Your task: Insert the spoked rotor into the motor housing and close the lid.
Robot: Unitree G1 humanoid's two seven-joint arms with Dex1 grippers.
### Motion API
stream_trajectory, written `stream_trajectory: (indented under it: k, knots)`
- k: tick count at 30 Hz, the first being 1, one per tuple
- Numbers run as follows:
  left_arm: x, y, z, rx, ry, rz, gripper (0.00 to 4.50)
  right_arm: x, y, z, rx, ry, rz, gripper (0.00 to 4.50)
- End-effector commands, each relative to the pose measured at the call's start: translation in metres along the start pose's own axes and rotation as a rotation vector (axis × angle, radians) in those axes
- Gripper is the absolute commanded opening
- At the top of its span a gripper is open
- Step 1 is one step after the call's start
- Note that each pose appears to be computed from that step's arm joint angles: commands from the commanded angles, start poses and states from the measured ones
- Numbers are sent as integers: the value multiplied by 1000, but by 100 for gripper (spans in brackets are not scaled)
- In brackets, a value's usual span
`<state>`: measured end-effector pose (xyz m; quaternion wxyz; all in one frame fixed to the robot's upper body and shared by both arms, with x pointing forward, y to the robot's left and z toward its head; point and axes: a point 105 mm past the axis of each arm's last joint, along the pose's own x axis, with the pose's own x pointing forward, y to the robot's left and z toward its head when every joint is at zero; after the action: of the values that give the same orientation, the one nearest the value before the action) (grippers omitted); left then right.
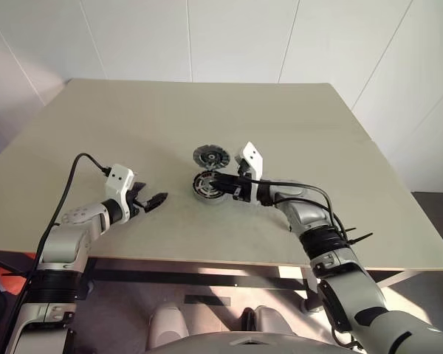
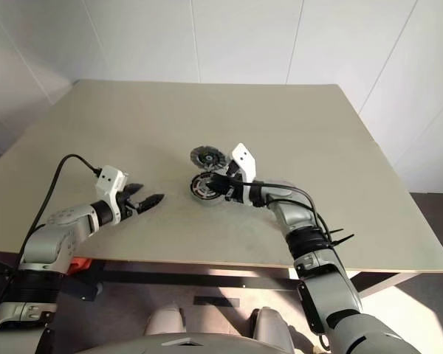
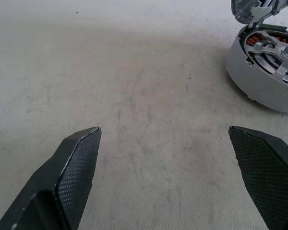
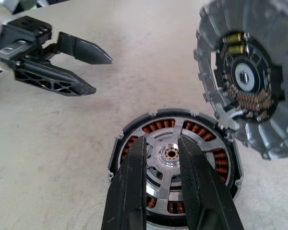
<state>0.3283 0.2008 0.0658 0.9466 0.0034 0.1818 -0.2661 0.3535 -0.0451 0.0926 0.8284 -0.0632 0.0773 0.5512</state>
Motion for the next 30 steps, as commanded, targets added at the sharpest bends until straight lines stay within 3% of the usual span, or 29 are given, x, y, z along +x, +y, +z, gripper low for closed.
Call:
stream_trajectory:
  k: [1,5,7,10,15,23,30]
  knots:
    - [-1,0,11,26,-35,-3,450,-5,2,25,-168,10,49,111]
    - [1,-1,12,26,-38,-7,450,-12,-5,37,-262,52,63,111]
    - [1,-2,13,38,-36,-6,450,-17,-10,34,-363,142,77,111]
    - [1,-4,21,57,-51,-12,450,-25,-13,25,-541,285,144,198]
    - [5,-7,31,77,-64,-26,450,-21,-10,33,-769,366,279,360]
    - [6,-10,34,77,-76,-30,450,-11,-3,27,-990,485,497,360]
    - [2,-10,30,73,-75,-15,450,-3,-5,16,-1044,533,550,360]
